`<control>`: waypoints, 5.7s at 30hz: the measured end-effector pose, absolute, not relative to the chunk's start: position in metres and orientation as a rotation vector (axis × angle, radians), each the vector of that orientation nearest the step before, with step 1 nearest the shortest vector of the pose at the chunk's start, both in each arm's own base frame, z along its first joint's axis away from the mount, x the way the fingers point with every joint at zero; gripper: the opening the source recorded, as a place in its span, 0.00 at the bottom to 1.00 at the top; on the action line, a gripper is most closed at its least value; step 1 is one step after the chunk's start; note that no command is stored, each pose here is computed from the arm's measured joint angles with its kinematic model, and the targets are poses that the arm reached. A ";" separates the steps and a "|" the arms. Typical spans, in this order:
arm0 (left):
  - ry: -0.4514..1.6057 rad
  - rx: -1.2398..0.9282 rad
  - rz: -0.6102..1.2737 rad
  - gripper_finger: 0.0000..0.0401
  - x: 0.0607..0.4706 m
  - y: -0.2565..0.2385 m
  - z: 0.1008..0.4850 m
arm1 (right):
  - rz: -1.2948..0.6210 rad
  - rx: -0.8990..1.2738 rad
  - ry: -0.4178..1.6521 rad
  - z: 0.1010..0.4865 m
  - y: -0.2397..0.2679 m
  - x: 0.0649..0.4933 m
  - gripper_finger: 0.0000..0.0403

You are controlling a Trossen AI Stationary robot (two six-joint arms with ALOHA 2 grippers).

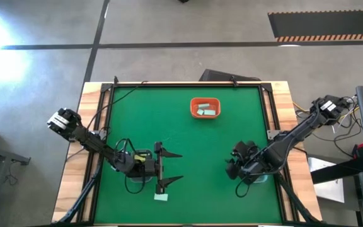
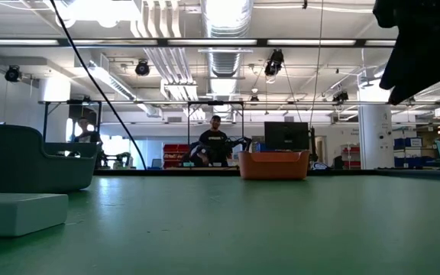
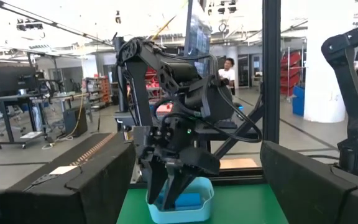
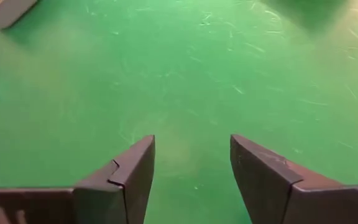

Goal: Sort & place blocks by color
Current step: Put the light blue block into the orange bin

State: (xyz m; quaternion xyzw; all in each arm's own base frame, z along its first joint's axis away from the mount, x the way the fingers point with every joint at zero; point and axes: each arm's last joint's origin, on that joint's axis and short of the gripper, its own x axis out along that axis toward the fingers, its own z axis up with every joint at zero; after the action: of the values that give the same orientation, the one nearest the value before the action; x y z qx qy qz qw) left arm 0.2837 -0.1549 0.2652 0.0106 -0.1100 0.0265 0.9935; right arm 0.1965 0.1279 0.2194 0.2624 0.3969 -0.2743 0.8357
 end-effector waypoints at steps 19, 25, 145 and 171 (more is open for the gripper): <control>-0.214 0.025 0.052 0.82 0.283 -0.155 0.263 | -0.586 0.516 0.867 0.209 0.132 0.202 0.46; -0.212 0.026 0.052 0.82 0.283 -0.155 0.263 | -0.577 0.491 0.867 0.209 0.132 0.202 0.46; -0.024 0.240 -0.045 0.29 0.316 -0.146 0.249 | -0.050 -0.318 -0.280 0.220 0.163 0.258 0.48; -0.066 0.240 -0.005 0.30 0.321 -0.135 0.255 | -0.005 -0.276 -0.300 0.218 0.142 0.291 0.55</control>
State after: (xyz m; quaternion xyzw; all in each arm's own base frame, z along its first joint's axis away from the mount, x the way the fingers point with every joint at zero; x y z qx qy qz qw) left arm 0.3208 -0.1354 0.2547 0.1197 -0.0327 -0.0025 0.9923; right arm 0.2912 0.1418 0.2180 -0.1373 -0.1491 -0.0027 0.9792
